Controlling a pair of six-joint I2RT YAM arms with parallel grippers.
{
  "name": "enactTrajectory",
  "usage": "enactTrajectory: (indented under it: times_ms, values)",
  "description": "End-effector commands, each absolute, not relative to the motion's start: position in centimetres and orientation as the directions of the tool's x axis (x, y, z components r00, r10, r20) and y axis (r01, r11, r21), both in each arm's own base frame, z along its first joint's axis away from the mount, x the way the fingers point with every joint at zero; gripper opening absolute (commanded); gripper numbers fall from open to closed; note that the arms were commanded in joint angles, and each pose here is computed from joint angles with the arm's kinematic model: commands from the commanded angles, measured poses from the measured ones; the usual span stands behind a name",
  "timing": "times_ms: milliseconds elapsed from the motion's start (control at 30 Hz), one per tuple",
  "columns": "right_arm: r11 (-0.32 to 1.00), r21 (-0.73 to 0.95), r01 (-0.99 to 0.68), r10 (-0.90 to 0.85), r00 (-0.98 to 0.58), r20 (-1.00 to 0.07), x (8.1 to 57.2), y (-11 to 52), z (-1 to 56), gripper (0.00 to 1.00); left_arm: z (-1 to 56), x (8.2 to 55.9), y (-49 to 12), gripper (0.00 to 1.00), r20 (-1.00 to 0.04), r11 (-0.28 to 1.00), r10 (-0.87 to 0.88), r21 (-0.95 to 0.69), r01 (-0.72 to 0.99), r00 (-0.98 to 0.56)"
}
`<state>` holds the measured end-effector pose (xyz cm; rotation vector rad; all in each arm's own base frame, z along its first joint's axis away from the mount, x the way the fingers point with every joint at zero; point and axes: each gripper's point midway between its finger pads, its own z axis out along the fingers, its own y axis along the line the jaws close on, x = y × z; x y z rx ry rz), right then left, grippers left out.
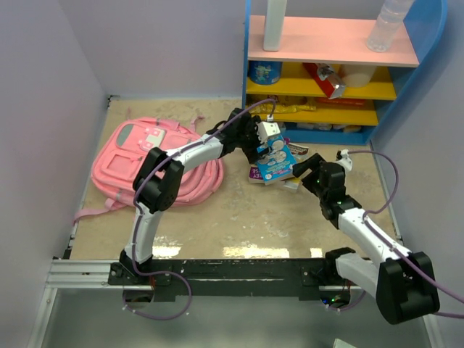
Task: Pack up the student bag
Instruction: Pick up the book from the center of the board.
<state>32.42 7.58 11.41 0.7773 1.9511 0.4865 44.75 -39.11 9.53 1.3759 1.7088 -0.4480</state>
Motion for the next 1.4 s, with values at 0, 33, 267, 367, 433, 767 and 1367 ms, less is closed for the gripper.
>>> enactTrajectory:
  times_ms: [0, 33, 267, 367, 433, 767, 1367]
  values:
    - [0.633, 0.731, 0.254, 0.769, -0.318, -0.555, 32.2, 8.9, 12.8, 0.85, 6.8, 43.3, -38.7, 1.0, -0.745, 0.293, 0.665, 0.207, 0.933, -0.043]
    - [0.627, 0.746, 0.226, 0.771, -0.318, -0.552, 32.1, 9.4, 13.1, 0.9, 6.7, 43.4, -38.7, 1.0, -0.745, 0.292, 0.666, 0.207, 0.934, -0.043]
    - [0.622, 0.765, 0.167, 0.758, -0.373, -0.535, 32.5, 12.1, 12.8, 0.96, 7.0, 43.2, -38.8, 1.0, -0.748, 0.294, 0.661, 0.198, 0.935, -0.05]
    - [0.597, 0.786, 0.157, 0.765, -0.404, -0.5, 32.8, 13.6, 12.0, 0.94, 7.1, 43.0, -38.8, 1.0, -0.748, 0.294, 0.662, 0.191, 0.937, -0.055]
    - [0.579, 0.801, 0.153, 0.776, -0.405, -0.484, 33.1, 14.1, 11.8, 0.93, 7.1, 43.0, -38.7, 1.0, -0.748, 0.294, 0.661, 0.188, 0.937, -0.057]
    - [0.558, 0.803, 0.211, 0.804, -0.376, -0.46, 34.7, 14.0, 10.3, 0.9, 7.6, 42.8, -38.7, 1.0, -0.754, 0.29, 0.655, 0.187, 0.939, -0.053]
    - [0.55, 0.817, 0.171, 0.831, -0.204, -0.517, 37.5, 12.2, 12.3, 0.63, 6.8, 41.5, -38.5, 1.0, -0.734, 0.236, 0.678, 0.173, 0.956, -0.035]
